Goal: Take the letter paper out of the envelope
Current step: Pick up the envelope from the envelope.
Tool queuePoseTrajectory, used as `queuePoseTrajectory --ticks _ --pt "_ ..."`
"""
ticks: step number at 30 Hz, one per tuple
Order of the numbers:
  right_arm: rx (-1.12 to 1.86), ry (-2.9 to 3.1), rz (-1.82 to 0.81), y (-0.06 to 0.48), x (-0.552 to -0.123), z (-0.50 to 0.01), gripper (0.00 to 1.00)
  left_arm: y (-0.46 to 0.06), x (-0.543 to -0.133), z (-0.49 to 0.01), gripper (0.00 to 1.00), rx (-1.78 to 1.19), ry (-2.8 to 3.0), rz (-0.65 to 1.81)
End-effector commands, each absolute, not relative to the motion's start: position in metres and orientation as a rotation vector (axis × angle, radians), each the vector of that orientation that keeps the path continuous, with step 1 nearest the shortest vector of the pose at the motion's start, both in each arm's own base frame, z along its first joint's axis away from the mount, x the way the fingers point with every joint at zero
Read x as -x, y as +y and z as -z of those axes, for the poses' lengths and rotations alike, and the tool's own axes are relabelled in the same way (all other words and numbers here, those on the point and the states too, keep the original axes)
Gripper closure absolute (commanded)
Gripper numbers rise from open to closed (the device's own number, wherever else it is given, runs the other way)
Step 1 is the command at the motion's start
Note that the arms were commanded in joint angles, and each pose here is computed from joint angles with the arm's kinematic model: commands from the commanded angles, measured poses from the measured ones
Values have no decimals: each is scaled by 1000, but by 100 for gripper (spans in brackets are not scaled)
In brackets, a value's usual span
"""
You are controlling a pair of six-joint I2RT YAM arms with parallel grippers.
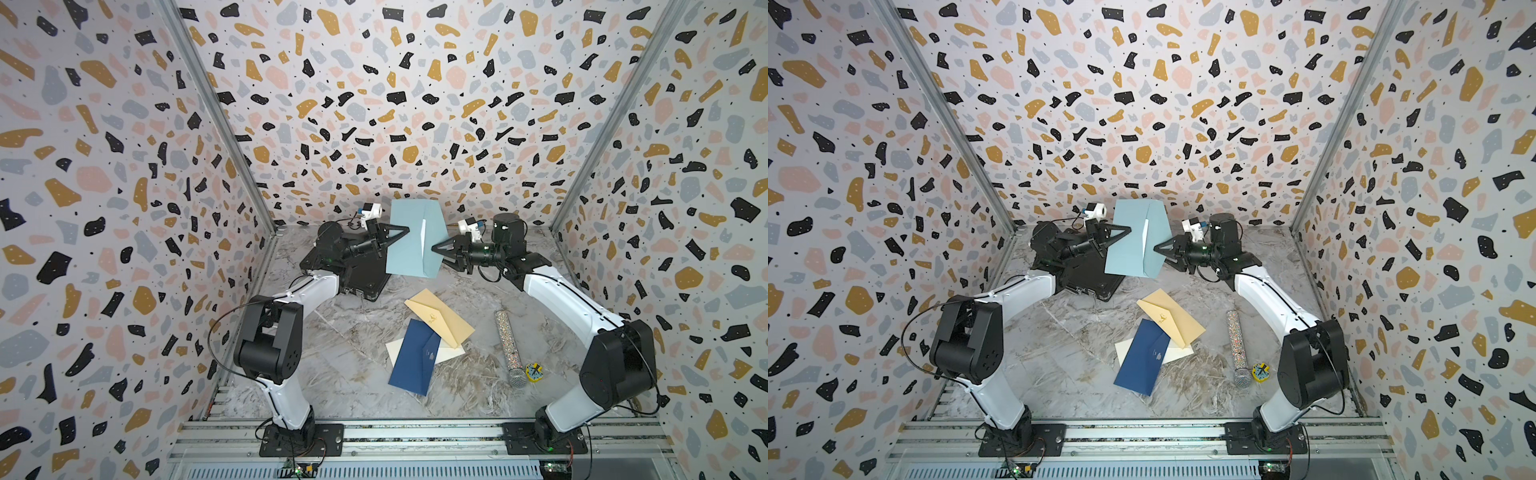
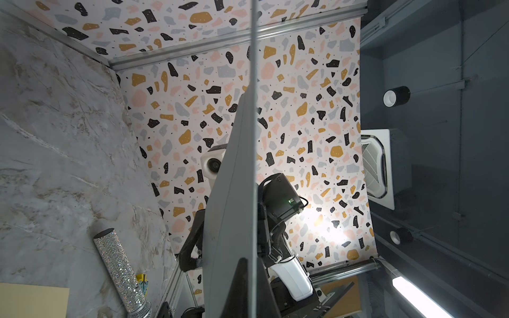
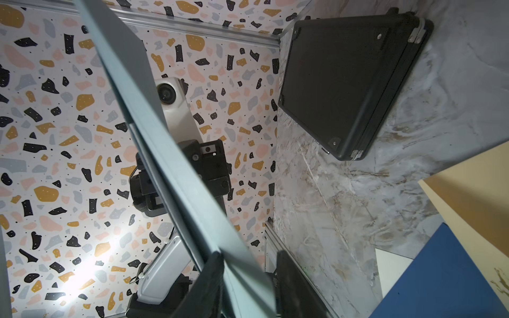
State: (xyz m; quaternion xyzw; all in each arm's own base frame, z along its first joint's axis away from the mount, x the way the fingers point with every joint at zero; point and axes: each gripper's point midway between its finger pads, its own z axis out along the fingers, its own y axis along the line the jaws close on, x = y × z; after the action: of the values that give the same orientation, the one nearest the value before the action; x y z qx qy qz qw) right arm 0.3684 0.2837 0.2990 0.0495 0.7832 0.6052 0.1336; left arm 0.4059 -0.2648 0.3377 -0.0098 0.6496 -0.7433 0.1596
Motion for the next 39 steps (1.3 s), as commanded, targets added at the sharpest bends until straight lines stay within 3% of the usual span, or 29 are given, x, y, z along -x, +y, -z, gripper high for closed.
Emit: queuePoseTrajectory --ticks 1,17,29,35,38,39 --pt "-117 2150 -1776 283 -365 -326 63 -262 -399 -359 100 48 1802 2140" --pt "-125 2094 -1825 303 -348 -325 60 -265 -408 -351 100 171 1804 2132" --pt "-133 2063 -1863 313 -342 -330 64 -266 -404 -345 100 173 1843 2080" --pt "-163 2034 -1885 312 -343 -335 77 -271 -401 -338 100 163 1881 2051" --pt "-174 2073 -1845 311 -343 -332 100 -273 -399 -329 100 164 1919 2014" --pt "-173 2106 -1800 309 -342 -328 100 -273 -398 -326 100 162 1933 1998"
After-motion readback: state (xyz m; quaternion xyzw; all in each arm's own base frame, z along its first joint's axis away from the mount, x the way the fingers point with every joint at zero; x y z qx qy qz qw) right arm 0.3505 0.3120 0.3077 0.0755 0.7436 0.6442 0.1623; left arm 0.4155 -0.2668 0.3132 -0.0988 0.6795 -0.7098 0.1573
